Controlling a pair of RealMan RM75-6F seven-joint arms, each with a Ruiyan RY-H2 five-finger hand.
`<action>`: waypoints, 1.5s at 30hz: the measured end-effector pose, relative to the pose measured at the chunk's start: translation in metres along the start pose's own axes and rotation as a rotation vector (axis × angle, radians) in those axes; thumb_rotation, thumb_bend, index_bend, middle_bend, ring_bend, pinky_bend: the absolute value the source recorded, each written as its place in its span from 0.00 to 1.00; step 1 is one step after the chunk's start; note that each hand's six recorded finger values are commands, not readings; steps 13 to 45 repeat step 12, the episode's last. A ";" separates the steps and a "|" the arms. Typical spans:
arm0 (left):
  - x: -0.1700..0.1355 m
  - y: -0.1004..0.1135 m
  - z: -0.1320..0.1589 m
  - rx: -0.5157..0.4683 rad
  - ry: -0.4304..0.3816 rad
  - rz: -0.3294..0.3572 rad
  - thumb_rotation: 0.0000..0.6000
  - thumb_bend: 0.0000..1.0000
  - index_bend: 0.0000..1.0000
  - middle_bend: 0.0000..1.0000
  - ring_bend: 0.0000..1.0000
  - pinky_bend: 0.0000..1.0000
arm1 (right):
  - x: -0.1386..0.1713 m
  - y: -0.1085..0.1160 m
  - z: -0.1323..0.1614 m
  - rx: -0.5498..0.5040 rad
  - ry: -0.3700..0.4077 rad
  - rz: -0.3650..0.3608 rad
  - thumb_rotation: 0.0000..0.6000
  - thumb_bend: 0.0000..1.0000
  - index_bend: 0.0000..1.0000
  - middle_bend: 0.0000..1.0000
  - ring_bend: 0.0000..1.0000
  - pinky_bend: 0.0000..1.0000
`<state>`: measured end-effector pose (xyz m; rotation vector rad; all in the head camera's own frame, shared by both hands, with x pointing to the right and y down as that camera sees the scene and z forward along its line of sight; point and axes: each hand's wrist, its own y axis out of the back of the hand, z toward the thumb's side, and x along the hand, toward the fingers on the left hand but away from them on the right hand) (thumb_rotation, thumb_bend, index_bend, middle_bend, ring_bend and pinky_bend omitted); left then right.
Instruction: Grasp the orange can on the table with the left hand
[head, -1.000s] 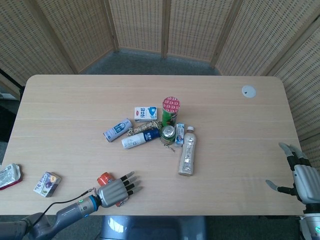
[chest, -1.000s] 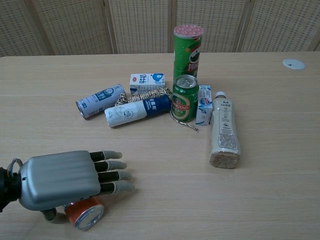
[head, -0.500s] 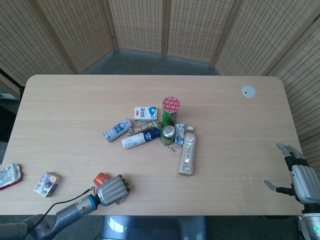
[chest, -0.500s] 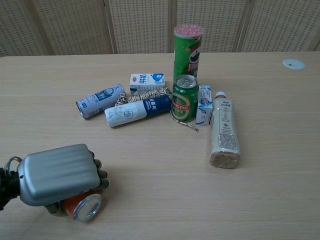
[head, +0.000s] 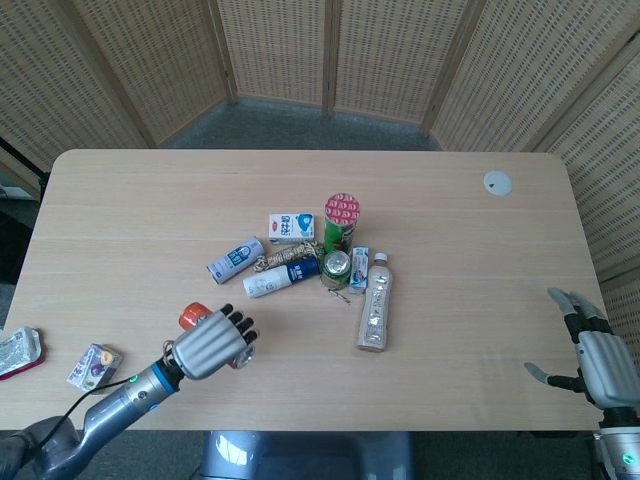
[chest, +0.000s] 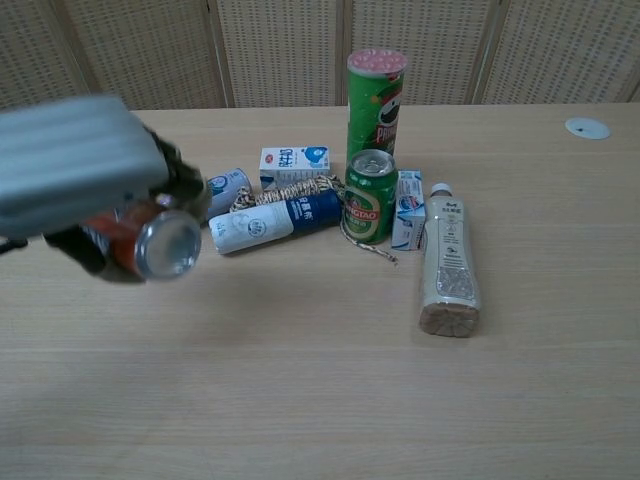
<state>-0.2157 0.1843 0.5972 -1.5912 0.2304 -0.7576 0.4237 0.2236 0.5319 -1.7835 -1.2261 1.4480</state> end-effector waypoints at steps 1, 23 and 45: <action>0.002 0.012 -0.008 -0.004 0.024 0.033 1.00 0.01 0.89 0.75 0.70 0.73 | 0.000 0.000 0.000 0.000 0.001 0.001 0.97 0.00 0.00 0.00 0.00 0.00; -0.002 0.101 -0.087 -0.038 0.222 0.285 1.00 0.00 0.87 0.73 0.69 0.72 | 0.001 -0.002 0.002 0.003 0.005 0.003 0.96 0.00 0.00 0.00 0.00 0.00; -0.002 0.101 -0.087 -0.038 0.222 0.285 1.00 0.00 0.87 0.73 0.69 0.72 | 0.001 -0.002 0.002 0.003 0.005 0.003 0.96 0.00 0.00 0.00 0.00 0.00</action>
